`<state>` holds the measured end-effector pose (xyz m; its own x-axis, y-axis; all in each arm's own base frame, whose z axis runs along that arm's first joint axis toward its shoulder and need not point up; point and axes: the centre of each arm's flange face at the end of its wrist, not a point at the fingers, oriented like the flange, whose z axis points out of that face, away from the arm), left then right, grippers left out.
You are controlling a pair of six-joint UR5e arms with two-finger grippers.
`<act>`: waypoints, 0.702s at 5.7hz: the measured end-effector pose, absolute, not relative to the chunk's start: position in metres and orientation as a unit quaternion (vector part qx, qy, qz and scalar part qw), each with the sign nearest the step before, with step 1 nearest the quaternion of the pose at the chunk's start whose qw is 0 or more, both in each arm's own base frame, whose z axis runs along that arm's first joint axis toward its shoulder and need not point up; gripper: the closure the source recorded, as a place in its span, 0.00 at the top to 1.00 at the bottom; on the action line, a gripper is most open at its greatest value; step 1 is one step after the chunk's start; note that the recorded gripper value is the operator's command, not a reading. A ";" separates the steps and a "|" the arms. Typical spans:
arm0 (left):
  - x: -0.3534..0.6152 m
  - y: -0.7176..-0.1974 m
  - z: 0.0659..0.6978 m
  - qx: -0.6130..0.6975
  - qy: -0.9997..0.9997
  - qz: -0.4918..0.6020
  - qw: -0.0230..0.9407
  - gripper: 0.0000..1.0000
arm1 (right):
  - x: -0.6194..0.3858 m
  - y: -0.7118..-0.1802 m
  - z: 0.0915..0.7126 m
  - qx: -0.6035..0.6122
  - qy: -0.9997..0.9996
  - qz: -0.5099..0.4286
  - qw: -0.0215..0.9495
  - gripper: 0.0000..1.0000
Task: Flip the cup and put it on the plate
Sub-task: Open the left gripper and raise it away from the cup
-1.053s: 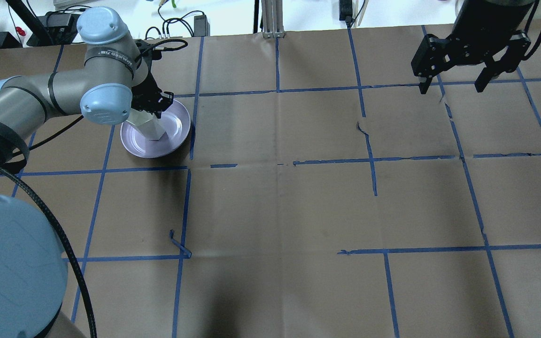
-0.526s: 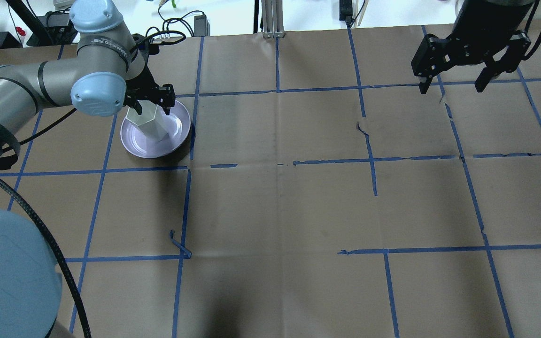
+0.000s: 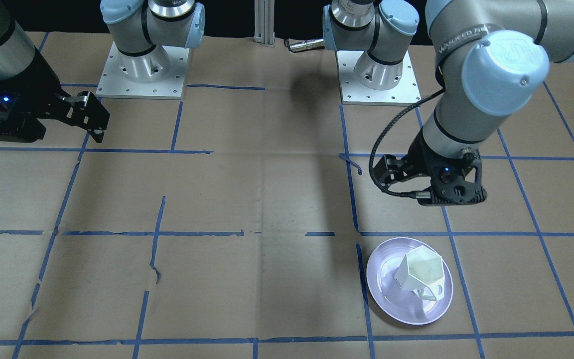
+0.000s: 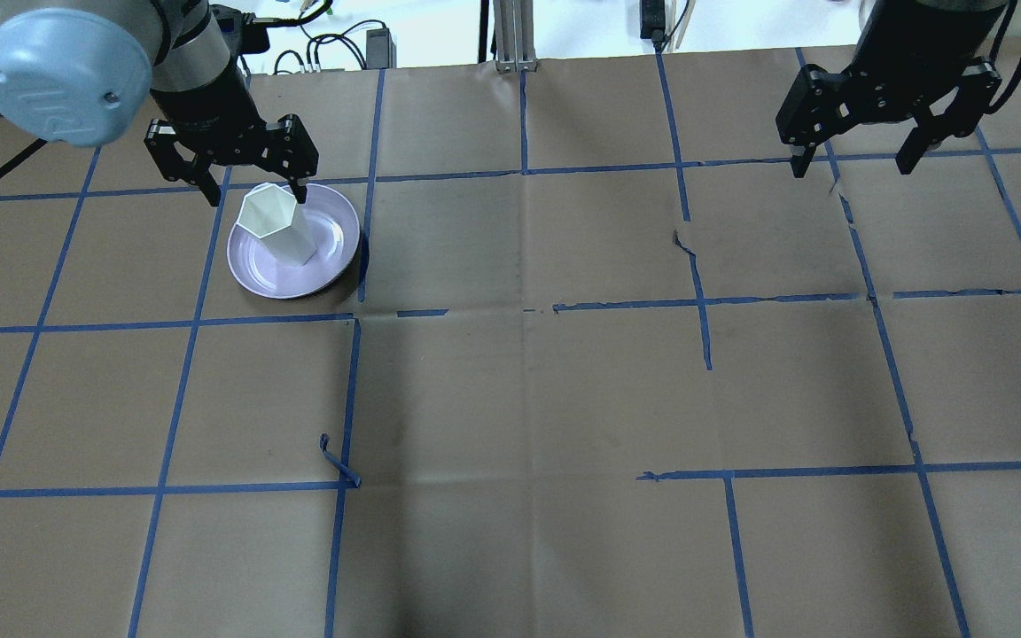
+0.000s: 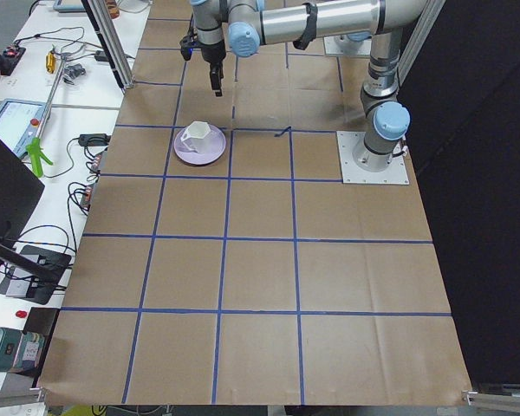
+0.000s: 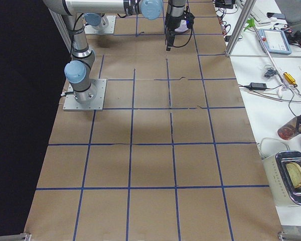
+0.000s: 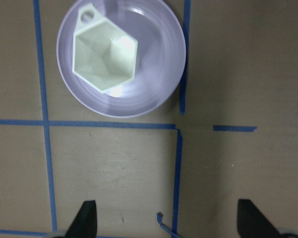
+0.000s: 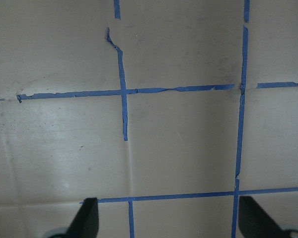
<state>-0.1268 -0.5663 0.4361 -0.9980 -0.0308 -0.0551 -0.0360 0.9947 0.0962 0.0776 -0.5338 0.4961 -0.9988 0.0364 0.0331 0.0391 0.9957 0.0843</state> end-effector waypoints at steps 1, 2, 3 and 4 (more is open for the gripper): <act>-0.146 -0.542 0.459 -0.017 0.998 0.060 0.029 1.00 | 0.077 -0.534 0.496 -0.019 -0.999 -0.042 0.016 1.00; -0.154 -0.526 0.473 -0.016 0.997 0.065 0.029 1.00 | 0.078 -0.534 0.496 -0.019 -0.999 -0.042 0.016 1.00; -0.156 -0.519 0.478 -0.015 0.997 0.067 0.028 1.00 | 0.078 -0.534 0.496 -0.019 -0.999 -0.042 0.016 1.00; -0.157 -0.517 0.481 -0.015 0.997 0.067 0.021 0.99 | 0.078 -0.534 0.496 -0.019 -0.999 -0.042 0.016 1.00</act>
